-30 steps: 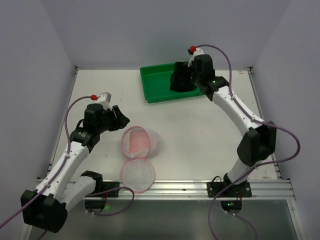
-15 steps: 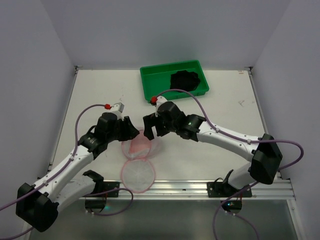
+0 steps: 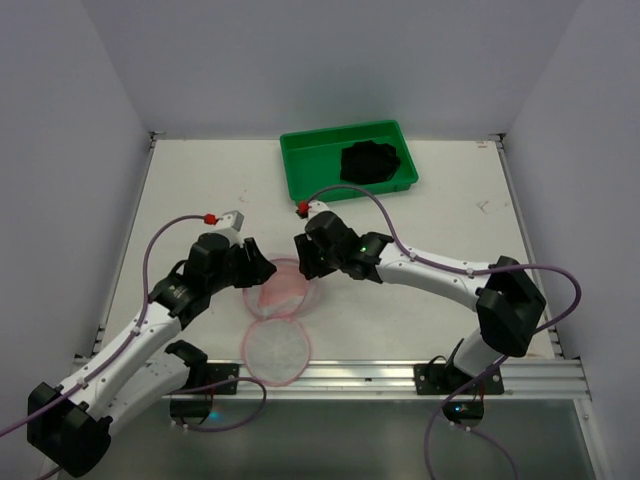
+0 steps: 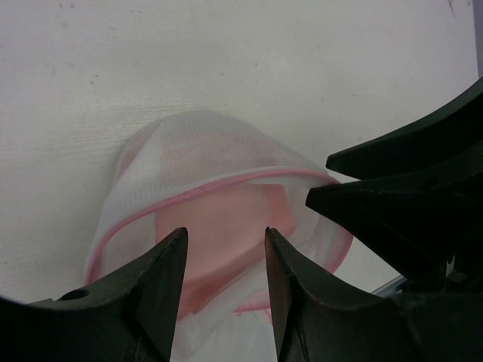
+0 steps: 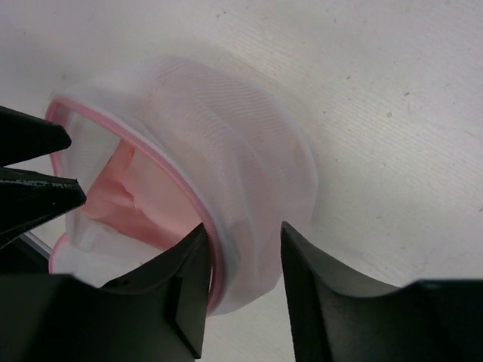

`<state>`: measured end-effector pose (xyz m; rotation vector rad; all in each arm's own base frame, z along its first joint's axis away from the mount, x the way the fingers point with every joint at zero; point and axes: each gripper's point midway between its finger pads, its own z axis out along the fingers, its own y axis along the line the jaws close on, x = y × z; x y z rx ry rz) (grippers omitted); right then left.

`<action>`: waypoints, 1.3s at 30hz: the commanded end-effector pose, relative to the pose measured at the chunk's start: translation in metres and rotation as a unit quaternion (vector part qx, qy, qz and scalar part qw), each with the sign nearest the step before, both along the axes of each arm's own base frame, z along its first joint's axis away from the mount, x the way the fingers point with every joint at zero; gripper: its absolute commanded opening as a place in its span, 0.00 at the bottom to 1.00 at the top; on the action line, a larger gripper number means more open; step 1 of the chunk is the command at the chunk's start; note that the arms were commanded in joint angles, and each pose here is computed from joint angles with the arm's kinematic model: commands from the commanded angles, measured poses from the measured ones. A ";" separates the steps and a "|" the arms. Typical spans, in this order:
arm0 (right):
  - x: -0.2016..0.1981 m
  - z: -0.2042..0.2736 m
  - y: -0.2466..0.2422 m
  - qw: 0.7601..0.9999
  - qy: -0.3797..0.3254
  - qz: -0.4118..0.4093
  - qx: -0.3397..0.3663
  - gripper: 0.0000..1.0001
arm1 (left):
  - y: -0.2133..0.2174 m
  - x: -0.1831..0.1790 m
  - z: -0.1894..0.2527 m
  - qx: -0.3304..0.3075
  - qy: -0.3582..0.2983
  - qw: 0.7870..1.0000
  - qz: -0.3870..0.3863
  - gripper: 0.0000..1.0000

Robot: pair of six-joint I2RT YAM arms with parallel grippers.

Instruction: Unzip the laundry bag and remove the bra

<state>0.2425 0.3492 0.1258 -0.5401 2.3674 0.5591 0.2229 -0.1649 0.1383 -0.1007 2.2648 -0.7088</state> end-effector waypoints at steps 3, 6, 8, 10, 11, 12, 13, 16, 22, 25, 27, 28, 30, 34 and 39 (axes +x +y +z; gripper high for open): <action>0.013 0.012 0.004 0.999 -0.032 -0.018 0.008 0.35 | -0.008 -0.001 0.015 -0.006 -0.015 1.000 -0.027 0.50; 0.016 0.016 0.000 0.999 -0.040 -0.029 0.008 0.19 | -0.014 -0.005 0.009 -0.008 -0.001 0.999 -0.037 0.50; 0.018 0.017 -0.002 0.998 -0.044 -0.037 0.006 0.05 | -0.018 -0.005 0.004 -0.006 0.010 0.999 -0.038 0.50; 0.021 0.017 -0.004 0.998 -0.047 -0.045 -0.003 0.03 | -0.025 -0.005 0.005 -0.006 0.015 0.999 -0.037 0.52; 0.021 0.017 -0.005 0.998 -0.047 -0.047 -0.004 0.03 | -0.028 -0.003 0.004 -0.002 0.018 0.999 -0.036 0.53; 0.022 0.016 -0.005 0.998 -0.046 -0.049 -0.004 0.03 | -0.034 -0.005 0.004 0.001 0.019 0.999 -0.042 0.53; 0.021 0.014 -0.004 0.998 -0.044 -0.049 -0.004 0.03 | -0.033 0.000 0.003 0.013 0.015 0.999 -0.028 0.54; 0.019 0.011 -0.004 0.998 -0.034 -0.052 0.000 0.02 | -0.035 0.008 -0.009 0.045 0.020 0.999 -0.002 0.59; 0.014 0.005 -0.003 0.998 -0.016 -0.059 0.008 0.02 | -0.026 0.026 -0.043 0.119 0.046 0.991 0.042 0.79; 0.011 0.001 -0.001 0.998 -0.008 -0.059 0.015 0.01 | -0.033 0.029 -0.058 0.128 0.060 0.989 0.038 0.82; 0.009 -0.001 -0.001 0.998 -0.003 -0.060 0.019 0.01 | -0.035 0.033 -0.066 0.126 0.060 0.989 0.045 0.83; 0.009 -0.003 -0.001 0.998 0.000 -0.062 0.021 0.01 | -0.035 0.034 -0.072 0.130 0.064 0.988 0.047 0.83; 0.007 -0.008 -0.001 0.998 0.005 -0.061 0.020 0.01 | -0.033 0.033 -0.083 0.139 0.071 0.987 0.050 0.80; 0.005 -0.015 -0.002 0.998 0.014 -0.062 0.018 0.00 | -0.041 0.028 -0.104 0.136 0.090 0.986 0.038 0.63; 0.009 -0.020 -0.007 0.997 0.005 -0.073 0.005 0.00 | -0.051 0.020 -0.112 0.122 0.093 0.988 0.022 0.06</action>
